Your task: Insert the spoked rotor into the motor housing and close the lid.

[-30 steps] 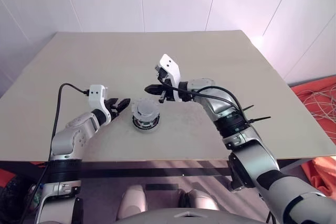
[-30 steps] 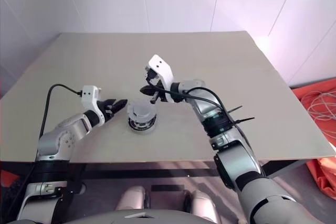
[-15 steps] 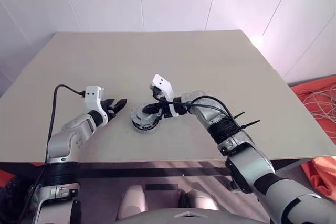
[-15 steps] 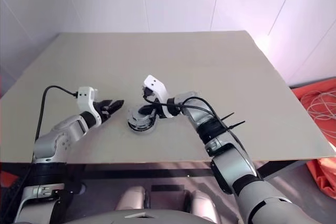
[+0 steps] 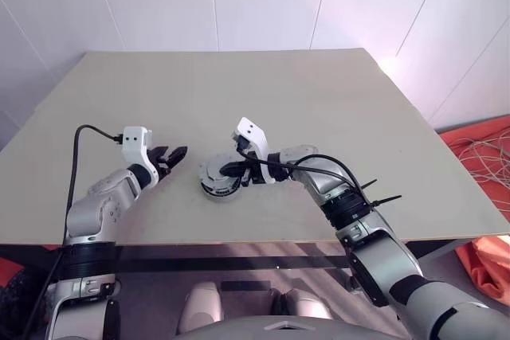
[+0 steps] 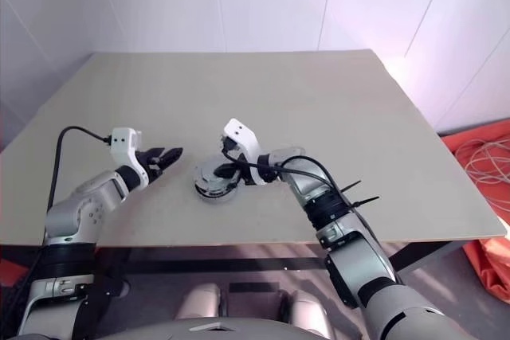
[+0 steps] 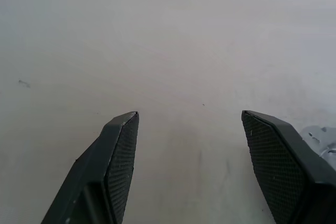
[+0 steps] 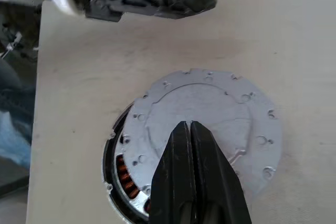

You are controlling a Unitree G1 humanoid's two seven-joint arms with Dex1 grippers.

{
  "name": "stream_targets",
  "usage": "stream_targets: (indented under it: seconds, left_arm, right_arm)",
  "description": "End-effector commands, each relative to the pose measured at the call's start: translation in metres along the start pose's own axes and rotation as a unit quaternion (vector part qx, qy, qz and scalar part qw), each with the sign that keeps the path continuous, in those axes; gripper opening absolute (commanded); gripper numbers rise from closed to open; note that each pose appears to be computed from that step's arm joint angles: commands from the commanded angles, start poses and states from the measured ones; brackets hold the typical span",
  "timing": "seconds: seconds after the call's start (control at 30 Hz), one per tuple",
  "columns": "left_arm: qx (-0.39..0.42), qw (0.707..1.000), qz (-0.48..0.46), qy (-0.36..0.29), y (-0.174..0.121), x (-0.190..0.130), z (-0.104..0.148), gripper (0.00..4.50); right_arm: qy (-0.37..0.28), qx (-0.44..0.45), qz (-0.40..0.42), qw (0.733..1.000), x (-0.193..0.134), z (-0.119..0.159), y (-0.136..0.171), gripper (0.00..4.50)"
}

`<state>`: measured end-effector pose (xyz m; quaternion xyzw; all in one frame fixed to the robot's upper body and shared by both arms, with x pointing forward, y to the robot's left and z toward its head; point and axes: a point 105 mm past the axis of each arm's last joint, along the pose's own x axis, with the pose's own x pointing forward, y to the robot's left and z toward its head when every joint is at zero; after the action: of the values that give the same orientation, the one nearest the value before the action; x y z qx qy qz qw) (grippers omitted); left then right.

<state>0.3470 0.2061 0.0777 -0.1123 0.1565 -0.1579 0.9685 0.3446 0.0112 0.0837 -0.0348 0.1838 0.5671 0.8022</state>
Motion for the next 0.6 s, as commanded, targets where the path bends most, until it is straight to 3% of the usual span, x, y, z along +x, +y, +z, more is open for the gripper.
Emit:
stream_targets:
  seconds: [0.03, 0.2, 0.33, 0.43, 0.6]
  left_arm:
    - [0.016, 0.999, -0.024, -0.018, -0.013, 0.003, 0.012, 3.31]
    - [0.003, 0.999, -0.046, -0.016, -0.02, 0.003, 0.013, 3.31]
    - [-0.017, 0.995, -0.095, -0.002, -0.03, -0.007, 0.013, 3.31]
    - [-0.009, 0.995, -0.1, 0.008, -0.028, -0.012, 0.013, 3.31]
    - [-0.001, 0.995, -0.097, 0.012, -0.025, -0.014, 0.014, 3.31]
  right_arm:
    - [-0.105, -0.045, -0.043, 0.993, -0.013, 0.052, -0.013, 0.02]
    - [-0.117, -0.111, -0.027, 0.986, -0.012, 0.054, 0.004, 0.02]
    - [-0.127, -0.101, 0.024, 0.987, -0.018, 0.054, 0.031, 0.02]
    - [-0.126, -0.095, 0.06, 0.986, -0.022, 0.051, 0.046, 0.6]
    - [-0.115, -0.077, 0.093, 0.986, -0.023, 0.045, 0.055, 2.36]
